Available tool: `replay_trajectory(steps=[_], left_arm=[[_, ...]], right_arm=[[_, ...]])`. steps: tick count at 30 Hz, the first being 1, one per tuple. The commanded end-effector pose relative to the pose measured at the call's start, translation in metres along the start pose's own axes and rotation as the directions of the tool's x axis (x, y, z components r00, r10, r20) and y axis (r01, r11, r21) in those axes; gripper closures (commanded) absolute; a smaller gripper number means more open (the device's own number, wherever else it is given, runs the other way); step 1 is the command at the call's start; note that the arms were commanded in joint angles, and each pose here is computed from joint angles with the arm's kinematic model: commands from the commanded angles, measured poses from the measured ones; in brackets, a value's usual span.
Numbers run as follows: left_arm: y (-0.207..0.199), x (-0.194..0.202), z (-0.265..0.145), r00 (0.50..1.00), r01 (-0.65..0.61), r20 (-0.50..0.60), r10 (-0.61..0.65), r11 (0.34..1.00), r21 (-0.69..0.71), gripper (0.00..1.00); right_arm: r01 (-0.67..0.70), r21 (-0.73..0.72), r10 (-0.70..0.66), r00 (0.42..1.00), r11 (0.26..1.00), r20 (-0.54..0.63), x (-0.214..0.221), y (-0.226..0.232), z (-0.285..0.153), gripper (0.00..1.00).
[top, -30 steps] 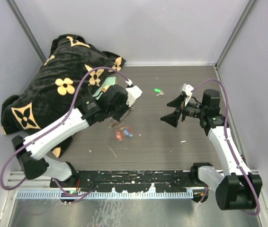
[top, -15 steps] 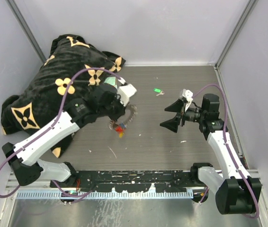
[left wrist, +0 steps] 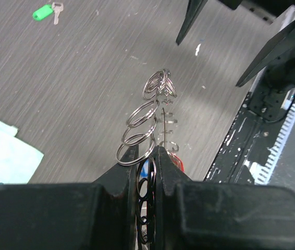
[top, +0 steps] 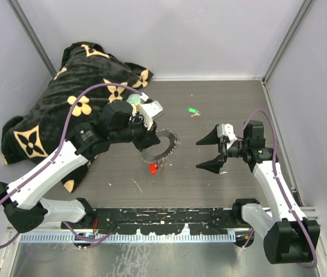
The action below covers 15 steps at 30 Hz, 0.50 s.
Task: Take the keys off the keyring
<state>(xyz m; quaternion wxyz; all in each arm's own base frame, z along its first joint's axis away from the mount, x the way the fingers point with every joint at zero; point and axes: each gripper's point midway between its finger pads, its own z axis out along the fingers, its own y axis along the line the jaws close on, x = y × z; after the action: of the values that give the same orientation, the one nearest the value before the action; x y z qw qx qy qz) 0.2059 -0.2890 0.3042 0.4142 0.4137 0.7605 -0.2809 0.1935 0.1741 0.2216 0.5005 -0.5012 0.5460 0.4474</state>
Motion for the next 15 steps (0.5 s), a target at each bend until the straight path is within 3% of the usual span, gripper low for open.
replay_trajectory(steps=[1,15], left_arm=[[-0.022,-0.050,-0.019,0.981,-0.010,0.195,-0.009,0.995,0.095,1.00],[-0.032,-0.061,-0.015,0.973,0.077,0.206,-0.104,0.988,0.133,1.00]], right_arm=[[0.132,-0.055,-0.130,0.991,0.990,0.041,-0.017,0.011,0.000,0.01],[0.142,-0.075,-0.142,0.990,0.987,0.007,-0.009,0.013,0.010,0.24]])
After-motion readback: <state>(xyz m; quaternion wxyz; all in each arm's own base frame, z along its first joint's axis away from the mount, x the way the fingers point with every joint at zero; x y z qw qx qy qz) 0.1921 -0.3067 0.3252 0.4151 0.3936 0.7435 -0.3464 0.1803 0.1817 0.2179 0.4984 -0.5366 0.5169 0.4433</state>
